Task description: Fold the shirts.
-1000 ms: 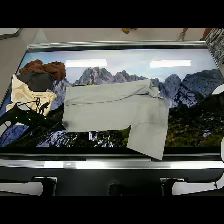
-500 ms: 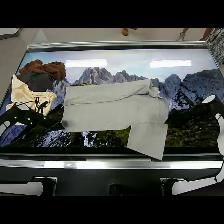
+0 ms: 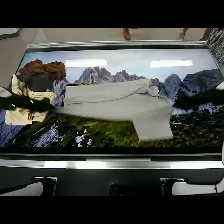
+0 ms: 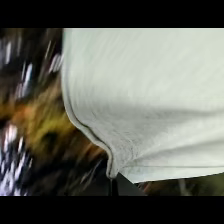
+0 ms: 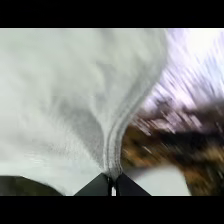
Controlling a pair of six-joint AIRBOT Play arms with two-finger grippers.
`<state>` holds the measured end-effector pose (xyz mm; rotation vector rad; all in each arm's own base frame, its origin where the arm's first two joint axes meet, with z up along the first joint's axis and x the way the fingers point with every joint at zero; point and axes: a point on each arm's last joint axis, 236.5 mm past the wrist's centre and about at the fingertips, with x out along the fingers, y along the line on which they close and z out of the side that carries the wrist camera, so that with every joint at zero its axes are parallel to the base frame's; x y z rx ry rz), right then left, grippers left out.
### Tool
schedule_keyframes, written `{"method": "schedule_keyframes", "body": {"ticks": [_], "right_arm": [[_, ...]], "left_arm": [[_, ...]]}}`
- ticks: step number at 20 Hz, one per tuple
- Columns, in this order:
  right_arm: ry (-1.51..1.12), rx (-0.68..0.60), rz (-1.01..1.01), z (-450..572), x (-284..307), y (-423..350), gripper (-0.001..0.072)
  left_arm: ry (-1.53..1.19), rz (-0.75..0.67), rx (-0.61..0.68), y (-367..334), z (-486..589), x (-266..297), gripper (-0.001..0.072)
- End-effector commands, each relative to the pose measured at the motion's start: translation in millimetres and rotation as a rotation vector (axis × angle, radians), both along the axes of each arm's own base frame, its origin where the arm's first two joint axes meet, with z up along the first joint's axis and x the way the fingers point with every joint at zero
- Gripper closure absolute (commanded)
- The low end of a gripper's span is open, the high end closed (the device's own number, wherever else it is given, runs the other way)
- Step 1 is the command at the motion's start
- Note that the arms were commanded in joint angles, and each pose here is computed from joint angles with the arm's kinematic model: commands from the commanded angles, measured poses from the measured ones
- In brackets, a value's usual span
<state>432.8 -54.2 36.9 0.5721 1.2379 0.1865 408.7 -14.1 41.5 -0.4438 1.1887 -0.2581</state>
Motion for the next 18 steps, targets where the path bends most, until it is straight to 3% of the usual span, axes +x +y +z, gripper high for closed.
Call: {"method": "schedule_keyframes", "body": {"ticks": [1,4,7,10,14,18], "right_arm": [[-0.631,-0.266,-0.062,233,26,-16,0.0671],[-1.167,-0.588,-0.193,445,-63,-12,0.0671],[-1.352,-0.688,-0.311,517,-160,7,0.0671],[-1.424,-0.754,-0.371,540,-213,16,0.0671],[-1.408,-0.774,-0.37,537,-224,17,0.0672],[-1.217,-0.745,-0.31,490,-179,1,0.0672]], "left_arm": [[-0.592,0.052,0.14,7,228,18,0.0683],[-1.115,0.173,0.258,6,430,-62,0.0683],[-1.337,0.217,0.29,-7,501,-141,0.0684],[-1.4,0.221,0.294,-15,516,-175,0.0684],[-1.408,0.222,0.295,-16,518,-179,0.0684],[-1.193,0.182,0.326,-3,464,-131,0.0684]]}}
